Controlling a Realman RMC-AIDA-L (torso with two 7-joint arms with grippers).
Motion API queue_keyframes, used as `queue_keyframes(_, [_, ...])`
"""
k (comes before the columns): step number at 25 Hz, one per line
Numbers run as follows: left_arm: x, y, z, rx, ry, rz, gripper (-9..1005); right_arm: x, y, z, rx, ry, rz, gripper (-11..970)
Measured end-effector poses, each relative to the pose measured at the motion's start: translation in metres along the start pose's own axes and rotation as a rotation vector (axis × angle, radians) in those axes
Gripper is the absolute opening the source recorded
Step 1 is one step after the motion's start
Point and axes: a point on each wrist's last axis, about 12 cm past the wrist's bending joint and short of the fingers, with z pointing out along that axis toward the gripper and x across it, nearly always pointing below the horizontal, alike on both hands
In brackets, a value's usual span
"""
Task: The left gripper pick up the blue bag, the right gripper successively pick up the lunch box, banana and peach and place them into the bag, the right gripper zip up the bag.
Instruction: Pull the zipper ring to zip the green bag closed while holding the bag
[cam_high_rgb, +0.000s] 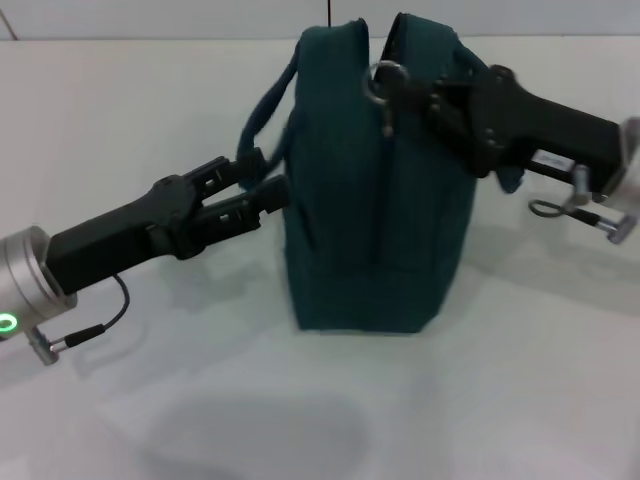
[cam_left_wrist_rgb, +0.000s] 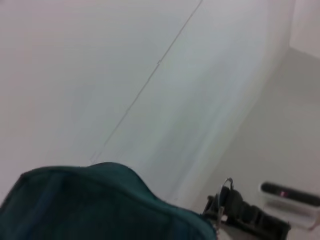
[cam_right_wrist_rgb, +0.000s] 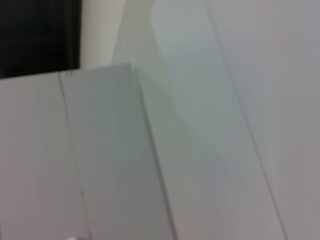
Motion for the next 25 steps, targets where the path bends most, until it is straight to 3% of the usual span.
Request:
queue_keyframes(9, [0.008, 0.011, -0.006, -0.135, -0.019, 0.148, 877, -0.009, -0.008, 0.025, -0.035, 0.034, -0.035, 5])
queue_keyframes(23, [0.0, 0.025, 0.023, -0.145, 0.016, 0.198, 855, -0.007, -0.009, 0.022, -0.012, 0.031, -0.025, 4])
queue_keyframes(25, [0.0, 0.025, 0.024, -0.144, 0.015, 0.208, 773, -0.007, -0.009, 0.021, -0.01, 0.031, -0.023, 5])
